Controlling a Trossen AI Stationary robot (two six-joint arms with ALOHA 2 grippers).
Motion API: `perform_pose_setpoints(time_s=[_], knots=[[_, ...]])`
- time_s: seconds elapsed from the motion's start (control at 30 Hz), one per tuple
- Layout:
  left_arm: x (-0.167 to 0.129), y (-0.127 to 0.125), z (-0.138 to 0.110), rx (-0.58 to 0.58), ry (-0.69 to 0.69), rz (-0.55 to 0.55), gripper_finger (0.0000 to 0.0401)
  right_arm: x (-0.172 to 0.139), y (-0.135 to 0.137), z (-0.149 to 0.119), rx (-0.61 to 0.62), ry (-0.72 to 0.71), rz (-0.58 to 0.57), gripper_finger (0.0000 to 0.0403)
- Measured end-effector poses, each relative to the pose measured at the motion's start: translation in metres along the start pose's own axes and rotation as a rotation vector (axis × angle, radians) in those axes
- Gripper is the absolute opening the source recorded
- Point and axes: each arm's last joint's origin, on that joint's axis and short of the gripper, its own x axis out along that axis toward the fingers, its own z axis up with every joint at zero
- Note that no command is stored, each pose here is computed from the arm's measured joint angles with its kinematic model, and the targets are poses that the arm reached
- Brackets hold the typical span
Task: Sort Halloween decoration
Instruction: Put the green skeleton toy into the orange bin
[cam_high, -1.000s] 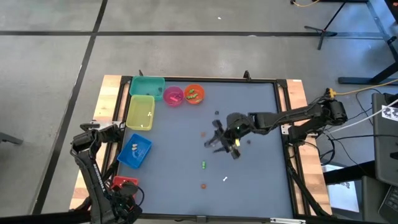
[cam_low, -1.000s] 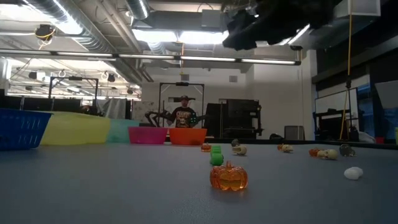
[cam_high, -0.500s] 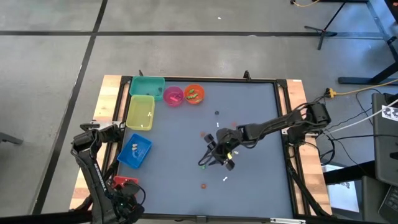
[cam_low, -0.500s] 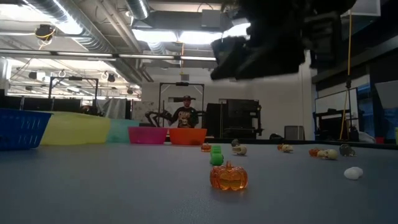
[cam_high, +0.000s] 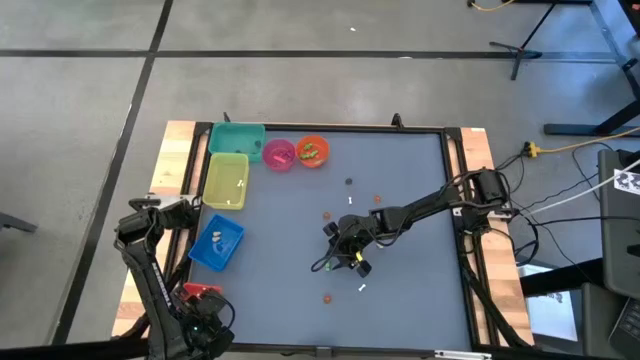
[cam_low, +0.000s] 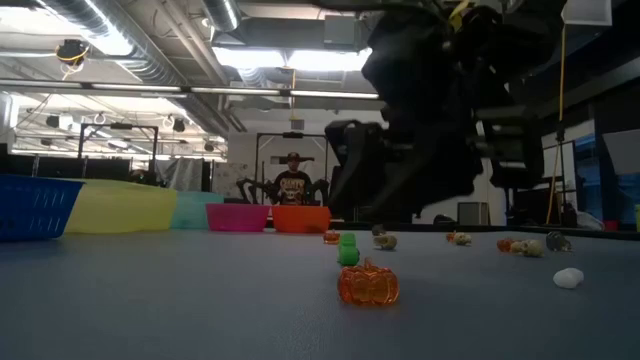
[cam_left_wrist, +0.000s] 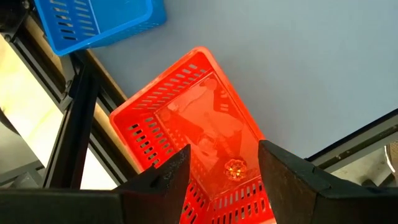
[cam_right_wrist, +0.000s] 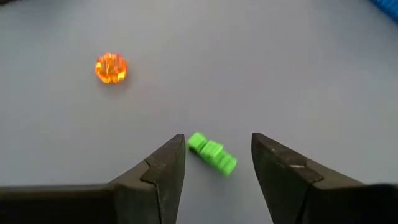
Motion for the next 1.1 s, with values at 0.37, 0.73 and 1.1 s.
perform_pose_setpoints(time_s=[0.37, 0.73, 1.1], knots=[[0.0, 0.0, 0.0, -0.001, 0.001, 0.0, 0.0171, 0.017, 0.0, -0.014, 0.001, -0.001, -0.001, 0.0184], [0.0, 0.0, 0.0, -0.003, 0.002, 0.0, 0.0171, 0.02, 0.001, -0.018, 0.012, 0.015, 0.01, 0.0184], [0.0, 0.0, 0.0, -0.003, 0.001, 0.0, 0.0171, 0.02, 0.001, -0.018, 0.013, 0.018, 0.01, 0.0182]])
